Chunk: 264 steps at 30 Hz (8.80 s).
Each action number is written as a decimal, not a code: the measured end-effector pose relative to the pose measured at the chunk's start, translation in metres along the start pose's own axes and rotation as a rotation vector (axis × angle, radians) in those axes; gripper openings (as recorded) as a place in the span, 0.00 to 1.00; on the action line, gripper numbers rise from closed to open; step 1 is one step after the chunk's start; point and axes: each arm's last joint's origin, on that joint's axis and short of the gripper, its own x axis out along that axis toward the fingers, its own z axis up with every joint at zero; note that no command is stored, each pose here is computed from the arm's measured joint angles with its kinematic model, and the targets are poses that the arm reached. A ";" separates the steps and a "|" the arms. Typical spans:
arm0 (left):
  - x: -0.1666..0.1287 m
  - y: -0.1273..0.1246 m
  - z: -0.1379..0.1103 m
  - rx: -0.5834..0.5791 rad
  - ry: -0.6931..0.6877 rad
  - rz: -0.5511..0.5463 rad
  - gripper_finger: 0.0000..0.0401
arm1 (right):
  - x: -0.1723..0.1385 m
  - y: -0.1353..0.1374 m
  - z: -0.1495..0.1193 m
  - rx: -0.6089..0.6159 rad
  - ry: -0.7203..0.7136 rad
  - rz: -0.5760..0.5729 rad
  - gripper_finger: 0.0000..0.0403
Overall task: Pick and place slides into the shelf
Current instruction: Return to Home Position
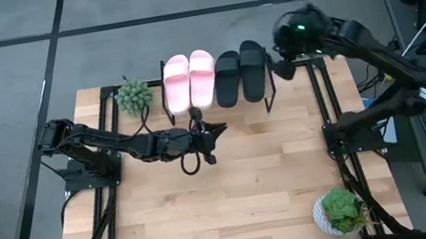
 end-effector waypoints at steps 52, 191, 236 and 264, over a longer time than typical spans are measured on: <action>-0.143 0.046 -0.155 -0.582 -0.235 -0.047 0.00 | 0.019 0.190 -0.143 -0.077 -0.699 0.477 0.01; -0.174 0.034 -0.202 -0.697 -0.196 0.015 0.00 | 0.027 0.170 -0.253 -0.133 -1.018 0.945 0.09; -0.174 0.034 -0.202 -0.697 -0.196 0.015 0.00 | 0.028 0.171 -0.253 -0.127 -1.004 0.953 0.09; -0.174 0.034 -0.202 -0.697 -0.196 0.015 0.00 | 0.028 0.171 -0.253 -0.127 -1.004 0.954 0.09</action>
